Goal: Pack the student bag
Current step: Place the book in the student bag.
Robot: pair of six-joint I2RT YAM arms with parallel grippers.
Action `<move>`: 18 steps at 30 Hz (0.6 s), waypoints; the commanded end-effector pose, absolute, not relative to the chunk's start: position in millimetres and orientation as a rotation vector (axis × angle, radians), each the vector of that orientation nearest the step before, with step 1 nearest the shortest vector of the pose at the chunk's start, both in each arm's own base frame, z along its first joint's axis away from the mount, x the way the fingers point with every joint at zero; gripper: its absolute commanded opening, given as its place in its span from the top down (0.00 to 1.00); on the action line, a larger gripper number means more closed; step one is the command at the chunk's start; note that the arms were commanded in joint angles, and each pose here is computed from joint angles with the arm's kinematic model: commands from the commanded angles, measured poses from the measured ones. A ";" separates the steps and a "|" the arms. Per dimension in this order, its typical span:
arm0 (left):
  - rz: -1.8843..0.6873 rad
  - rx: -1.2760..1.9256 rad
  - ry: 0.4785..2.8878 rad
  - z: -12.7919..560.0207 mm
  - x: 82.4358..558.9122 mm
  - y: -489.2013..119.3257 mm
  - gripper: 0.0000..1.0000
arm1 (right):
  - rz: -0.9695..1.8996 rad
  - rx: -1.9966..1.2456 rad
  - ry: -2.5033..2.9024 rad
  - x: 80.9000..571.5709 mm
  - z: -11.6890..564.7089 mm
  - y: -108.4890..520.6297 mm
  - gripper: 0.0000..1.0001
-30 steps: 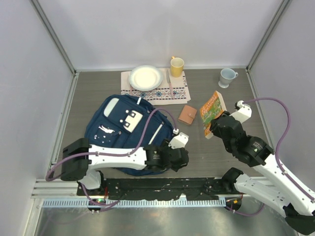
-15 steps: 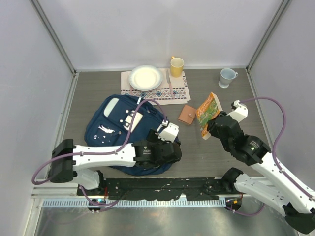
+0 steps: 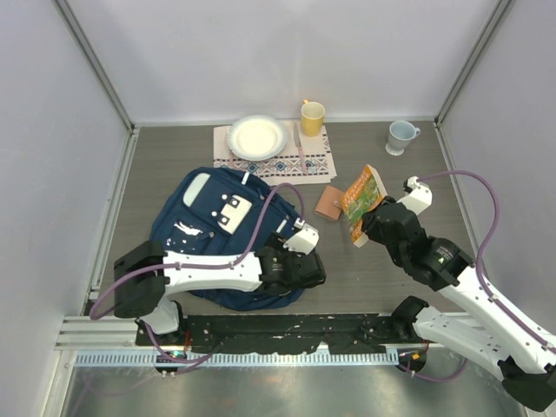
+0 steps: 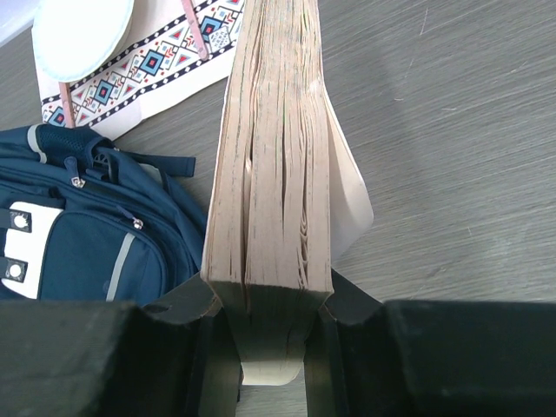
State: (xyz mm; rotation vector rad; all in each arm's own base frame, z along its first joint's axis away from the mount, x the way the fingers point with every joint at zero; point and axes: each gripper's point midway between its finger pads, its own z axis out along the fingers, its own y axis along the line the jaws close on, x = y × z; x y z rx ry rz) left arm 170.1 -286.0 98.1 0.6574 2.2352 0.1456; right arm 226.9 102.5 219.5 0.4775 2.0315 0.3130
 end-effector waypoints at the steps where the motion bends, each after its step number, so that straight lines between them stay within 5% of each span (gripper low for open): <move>1: 0.173 0.601 2.225 97.7 181.0 -282.2 0.24 | 0.413 0.536 1.919 240.6 247.8 111.2 0.99; 9: 0.120 0.536 2.231 105.8 188.0 -276.3 0.38 | 0.415 0.526 1.933 242.2 244.1 115.1 0.99; 11: 0.102 0.539 2.244 101.8 186.4 -275.6 0.51 | 0.419 0.524 1.934 242.2 244.0 115.9 0.99; 15: 0.126 0.539 2.262 95.5 187.7 -270.6 0.43 | 0.422 0.517 1.943 243.5 240.8 118.7 0.99; 16: 0.128 0.543 2.266 93.9 187.1 -270.4 0.59 | 0.422 0.513 1.946 243.9 239.8 119.6 0.99; 18: 0.122 0.546 2.268 92.4 186.1 -271.1 0.68 | 0.421 0.511 1.952 244.2 238.2 120.6 0.99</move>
